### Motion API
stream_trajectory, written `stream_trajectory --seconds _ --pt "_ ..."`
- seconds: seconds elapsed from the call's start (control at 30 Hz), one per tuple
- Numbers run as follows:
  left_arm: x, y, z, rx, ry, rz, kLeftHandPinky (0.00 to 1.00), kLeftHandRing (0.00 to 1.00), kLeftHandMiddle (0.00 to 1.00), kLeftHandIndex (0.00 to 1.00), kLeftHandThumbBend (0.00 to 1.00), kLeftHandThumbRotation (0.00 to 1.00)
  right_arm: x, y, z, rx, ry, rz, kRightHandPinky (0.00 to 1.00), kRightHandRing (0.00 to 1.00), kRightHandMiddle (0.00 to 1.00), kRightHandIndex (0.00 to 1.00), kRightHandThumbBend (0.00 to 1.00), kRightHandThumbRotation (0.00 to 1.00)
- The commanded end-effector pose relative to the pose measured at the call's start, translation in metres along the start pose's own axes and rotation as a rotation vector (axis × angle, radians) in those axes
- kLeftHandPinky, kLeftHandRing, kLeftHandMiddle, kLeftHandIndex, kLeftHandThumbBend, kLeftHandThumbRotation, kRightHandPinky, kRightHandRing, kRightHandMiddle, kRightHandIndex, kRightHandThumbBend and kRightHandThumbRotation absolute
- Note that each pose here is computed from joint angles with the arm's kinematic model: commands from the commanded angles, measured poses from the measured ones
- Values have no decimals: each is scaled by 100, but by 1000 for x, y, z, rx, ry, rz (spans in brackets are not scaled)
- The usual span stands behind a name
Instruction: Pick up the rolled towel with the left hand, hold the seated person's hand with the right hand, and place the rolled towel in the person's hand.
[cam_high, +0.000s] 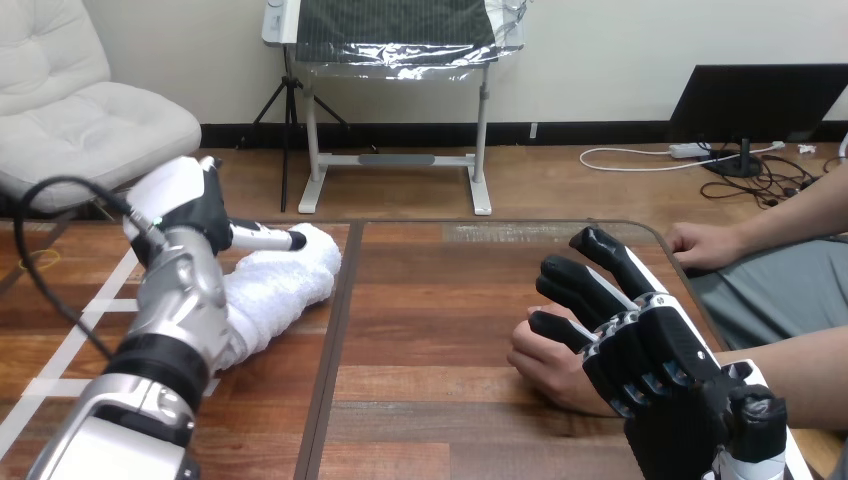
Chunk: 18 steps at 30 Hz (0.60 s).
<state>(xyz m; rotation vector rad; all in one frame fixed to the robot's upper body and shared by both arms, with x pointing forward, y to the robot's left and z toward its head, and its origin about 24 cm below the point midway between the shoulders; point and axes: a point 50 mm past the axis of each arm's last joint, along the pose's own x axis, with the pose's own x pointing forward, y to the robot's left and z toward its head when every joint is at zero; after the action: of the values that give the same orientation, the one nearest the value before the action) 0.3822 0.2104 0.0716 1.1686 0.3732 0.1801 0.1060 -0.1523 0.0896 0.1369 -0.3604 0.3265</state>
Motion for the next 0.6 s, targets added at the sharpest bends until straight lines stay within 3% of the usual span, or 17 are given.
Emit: stream_trajectory --seconds 0.0,0.57 --pt "-4 25 42 36 -111 127 100 96 96 94 97 45 10 -1 4 -2 -75 18 85 91 89 93 73 100" --pt "-17 17 53 77 -89 103 100 97 97 95 96 51 11 0 5 -3 -76 19 84 90 89 92 74 100"
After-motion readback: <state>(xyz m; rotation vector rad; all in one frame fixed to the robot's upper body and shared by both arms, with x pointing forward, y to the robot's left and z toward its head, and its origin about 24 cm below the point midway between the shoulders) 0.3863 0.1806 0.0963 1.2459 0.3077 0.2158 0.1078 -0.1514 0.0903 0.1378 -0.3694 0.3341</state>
